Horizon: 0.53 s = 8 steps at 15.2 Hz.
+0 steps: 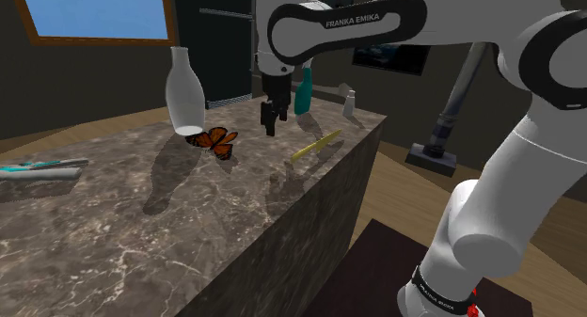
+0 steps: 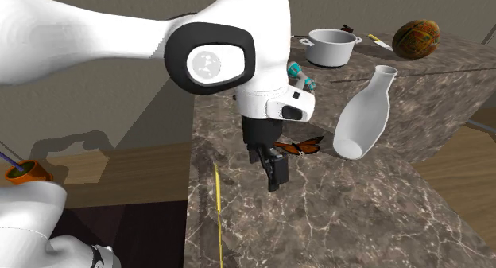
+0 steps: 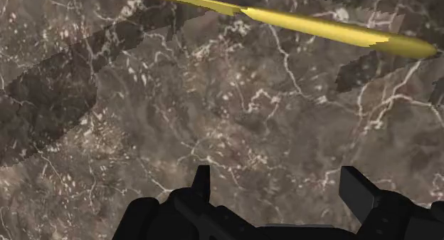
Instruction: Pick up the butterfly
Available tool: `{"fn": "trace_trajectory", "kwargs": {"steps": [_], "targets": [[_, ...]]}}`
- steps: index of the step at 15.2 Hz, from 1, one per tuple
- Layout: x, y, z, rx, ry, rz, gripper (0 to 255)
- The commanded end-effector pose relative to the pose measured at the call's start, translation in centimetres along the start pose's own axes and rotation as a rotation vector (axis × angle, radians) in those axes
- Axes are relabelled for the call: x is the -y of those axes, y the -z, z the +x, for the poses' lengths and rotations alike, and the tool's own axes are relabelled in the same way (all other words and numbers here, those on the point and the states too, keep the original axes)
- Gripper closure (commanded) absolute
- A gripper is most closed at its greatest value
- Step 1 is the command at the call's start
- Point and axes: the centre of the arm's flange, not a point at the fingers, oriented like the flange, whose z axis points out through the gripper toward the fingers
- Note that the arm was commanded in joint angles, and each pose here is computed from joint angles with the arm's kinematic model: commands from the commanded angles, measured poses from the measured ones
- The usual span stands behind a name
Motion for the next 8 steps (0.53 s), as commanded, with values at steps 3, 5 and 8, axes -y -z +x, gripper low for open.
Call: {"fn": "trace_trajectory", "kwargs": {"steps": [3, 5, 8], "targets": [[2.2, -0.4, 4.8, -0.027, 0.06, -0.038, 0], [3.3, -0.4, 7.1, -0.04, 0.09, -0.057, 0], [5.1, -0.3, 10.5, -0.059, 0.135, -0.085, 0]]}}
